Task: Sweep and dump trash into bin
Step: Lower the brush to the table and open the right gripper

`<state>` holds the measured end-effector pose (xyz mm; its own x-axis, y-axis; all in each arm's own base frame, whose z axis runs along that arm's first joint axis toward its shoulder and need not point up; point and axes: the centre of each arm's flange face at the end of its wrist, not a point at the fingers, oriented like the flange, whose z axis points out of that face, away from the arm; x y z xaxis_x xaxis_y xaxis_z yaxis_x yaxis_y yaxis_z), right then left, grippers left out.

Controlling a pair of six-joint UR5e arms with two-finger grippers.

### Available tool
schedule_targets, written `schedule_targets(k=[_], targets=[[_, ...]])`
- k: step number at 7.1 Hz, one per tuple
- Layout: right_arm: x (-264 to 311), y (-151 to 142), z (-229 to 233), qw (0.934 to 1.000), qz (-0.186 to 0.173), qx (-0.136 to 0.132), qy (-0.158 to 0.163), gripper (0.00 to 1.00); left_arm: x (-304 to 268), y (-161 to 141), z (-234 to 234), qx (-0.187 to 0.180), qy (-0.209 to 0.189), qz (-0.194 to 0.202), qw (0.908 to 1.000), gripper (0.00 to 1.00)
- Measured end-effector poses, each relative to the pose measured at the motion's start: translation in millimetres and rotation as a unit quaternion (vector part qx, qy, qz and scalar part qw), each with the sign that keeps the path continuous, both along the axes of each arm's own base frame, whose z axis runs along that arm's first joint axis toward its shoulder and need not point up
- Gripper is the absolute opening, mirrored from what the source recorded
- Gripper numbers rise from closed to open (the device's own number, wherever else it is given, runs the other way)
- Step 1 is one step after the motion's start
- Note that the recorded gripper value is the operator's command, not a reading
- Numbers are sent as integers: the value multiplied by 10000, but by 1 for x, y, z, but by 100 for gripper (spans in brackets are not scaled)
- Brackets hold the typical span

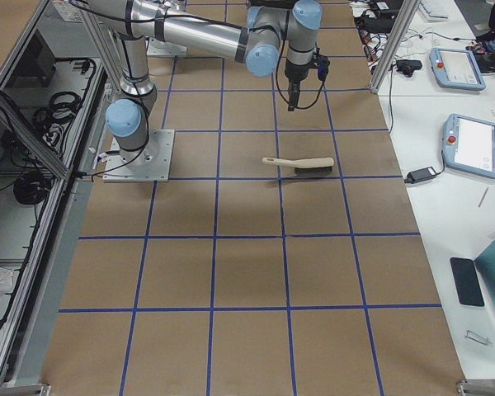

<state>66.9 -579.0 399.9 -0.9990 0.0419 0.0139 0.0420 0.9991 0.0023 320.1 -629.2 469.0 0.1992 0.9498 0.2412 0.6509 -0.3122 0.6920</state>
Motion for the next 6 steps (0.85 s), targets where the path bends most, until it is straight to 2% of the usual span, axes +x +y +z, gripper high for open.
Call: schedule_targets(k=[2, 3, 5, 6], targets=[[5, 6, 4, 9995, 162, 78, 256, 100, -6, 0, -3, 41, -75, -66, 9999, 0], [7, 11, 11, 9994, 189, 81, 277, 100, -8, 1, -2, 35, -82, -77, 9999, 0], [17, 22, 31, 9998, 197, -90, -14, 100, -14, 3, 10, -207, 89, -229, 9995, 0], [21, 27, 38, 9996, 192, -161, -156, 100, -21, 4, 20, -506, 401, -439, 9969, 0]])
